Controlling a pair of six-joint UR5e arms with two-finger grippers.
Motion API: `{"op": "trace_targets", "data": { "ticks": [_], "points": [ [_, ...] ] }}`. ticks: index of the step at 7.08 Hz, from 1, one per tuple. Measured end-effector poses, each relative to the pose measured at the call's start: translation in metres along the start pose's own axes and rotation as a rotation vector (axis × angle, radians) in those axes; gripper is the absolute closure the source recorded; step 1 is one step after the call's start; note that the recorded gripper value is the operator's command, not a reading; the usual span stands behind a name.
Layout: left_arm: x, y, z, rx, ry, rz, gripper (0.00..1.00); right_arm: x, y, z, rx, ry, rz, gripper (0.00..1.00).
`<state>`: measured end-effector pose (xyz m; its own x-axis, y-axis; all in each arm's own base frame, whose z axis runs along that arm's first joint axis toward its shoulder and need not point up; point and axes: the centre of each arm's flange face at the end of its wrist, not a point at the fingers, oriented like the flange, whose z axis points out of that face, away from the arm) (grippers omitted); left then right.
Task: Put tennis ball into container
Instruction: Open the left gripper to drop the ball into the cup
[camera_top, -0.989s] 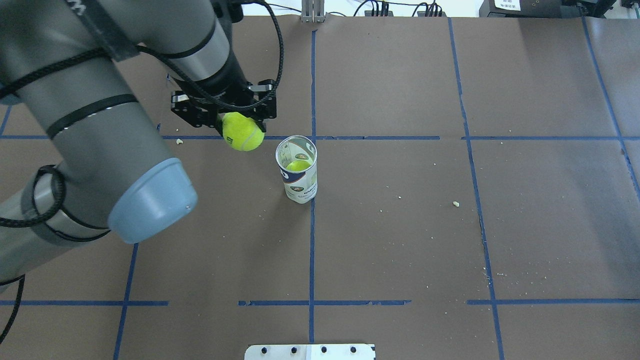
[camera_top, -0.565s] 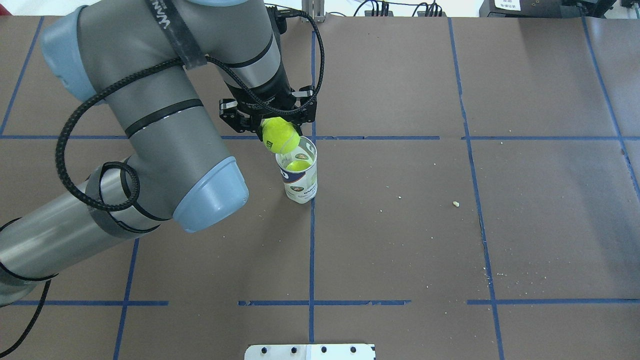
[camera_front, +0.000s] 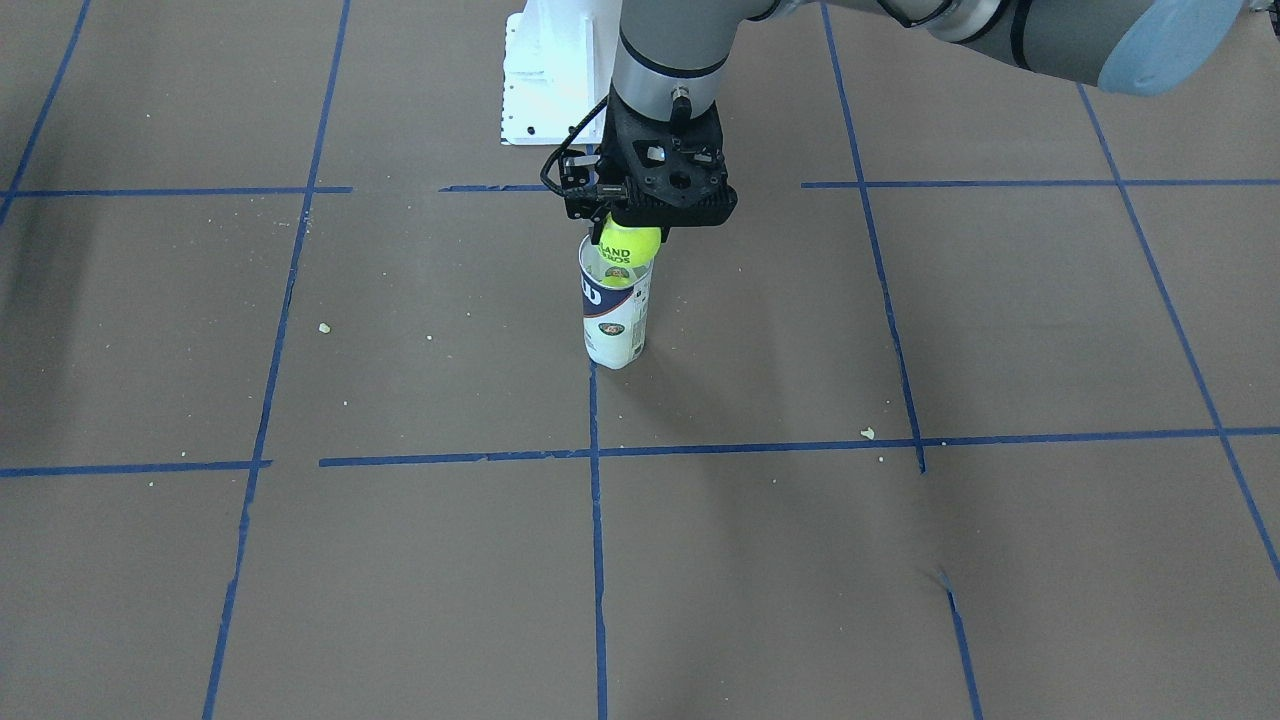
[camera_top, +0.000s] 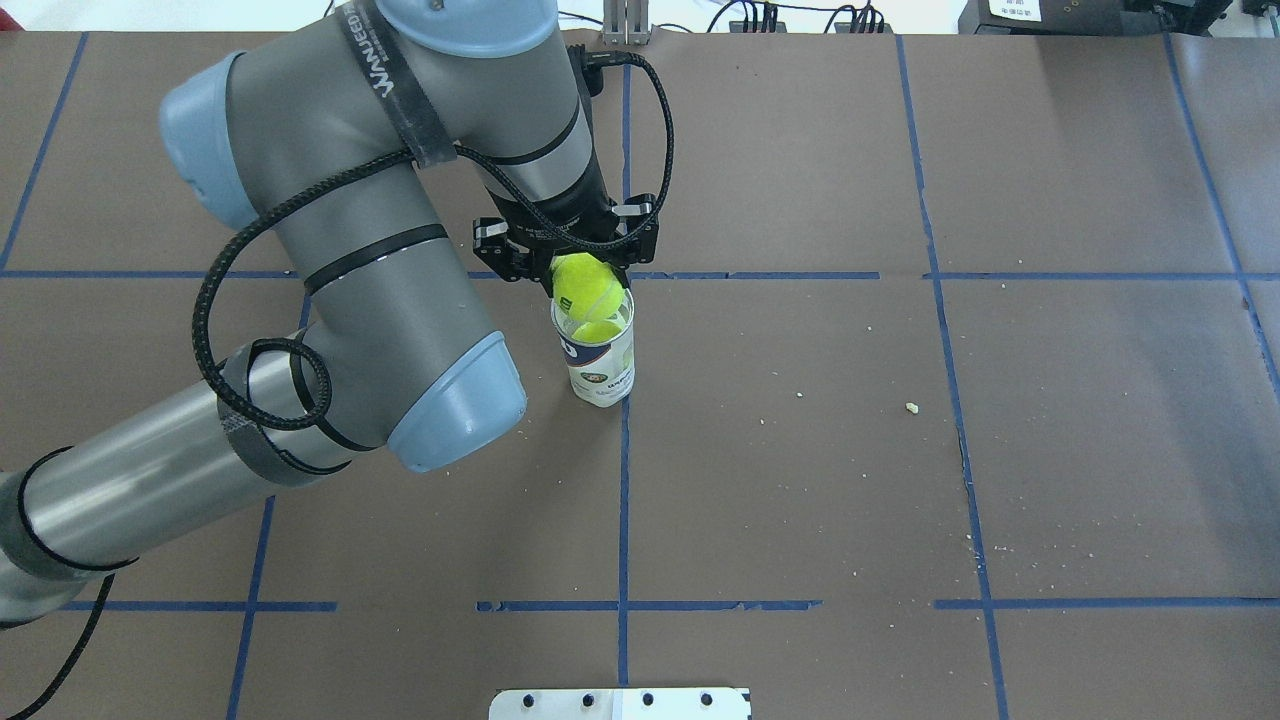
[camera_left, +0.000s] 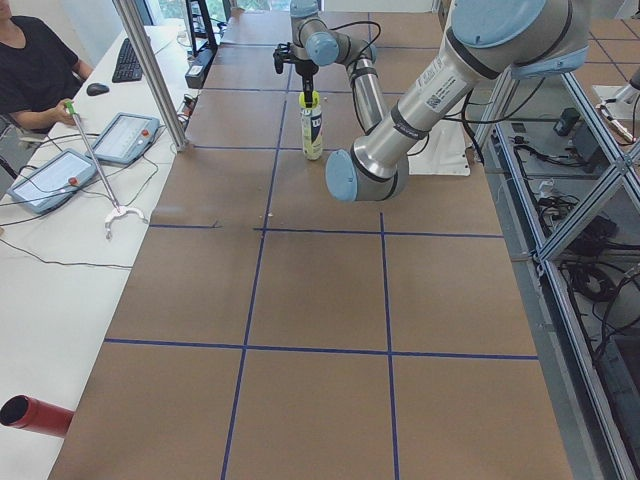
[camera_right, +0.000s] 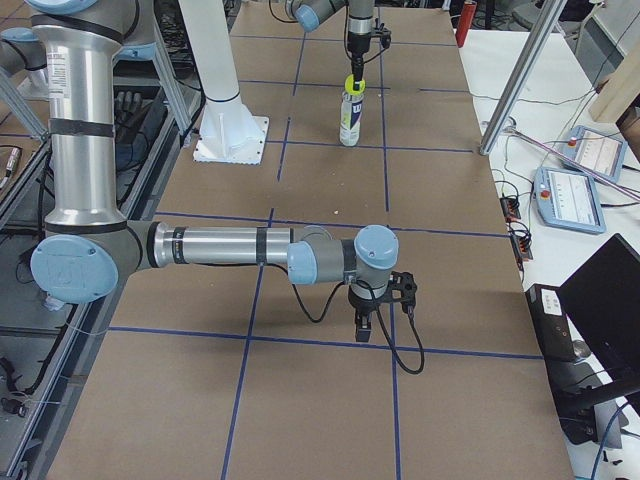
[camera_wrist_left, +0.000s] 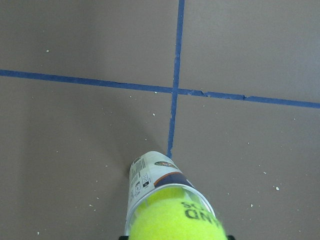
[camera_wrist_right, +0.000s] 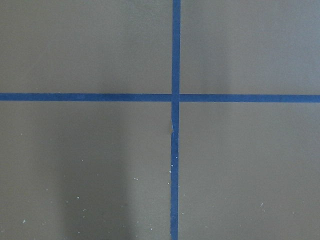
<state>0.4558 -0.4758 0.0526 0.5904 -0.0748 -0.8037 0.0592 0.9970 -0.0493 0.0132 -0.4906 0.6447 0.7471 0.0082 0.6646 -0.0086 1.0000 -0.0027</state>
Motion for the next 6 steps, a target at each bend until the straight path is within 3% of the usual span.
{"op": "trace_targets", "data": {
  "ticks": [6],
  "points": [
    [-0.003, 0.009, -0.015, 0.017, 0.03, 0.035, 0.0, 0.0, 0.0, 0.0, 0.0, 0.0, 0.0, 0.0]
  ]
}}
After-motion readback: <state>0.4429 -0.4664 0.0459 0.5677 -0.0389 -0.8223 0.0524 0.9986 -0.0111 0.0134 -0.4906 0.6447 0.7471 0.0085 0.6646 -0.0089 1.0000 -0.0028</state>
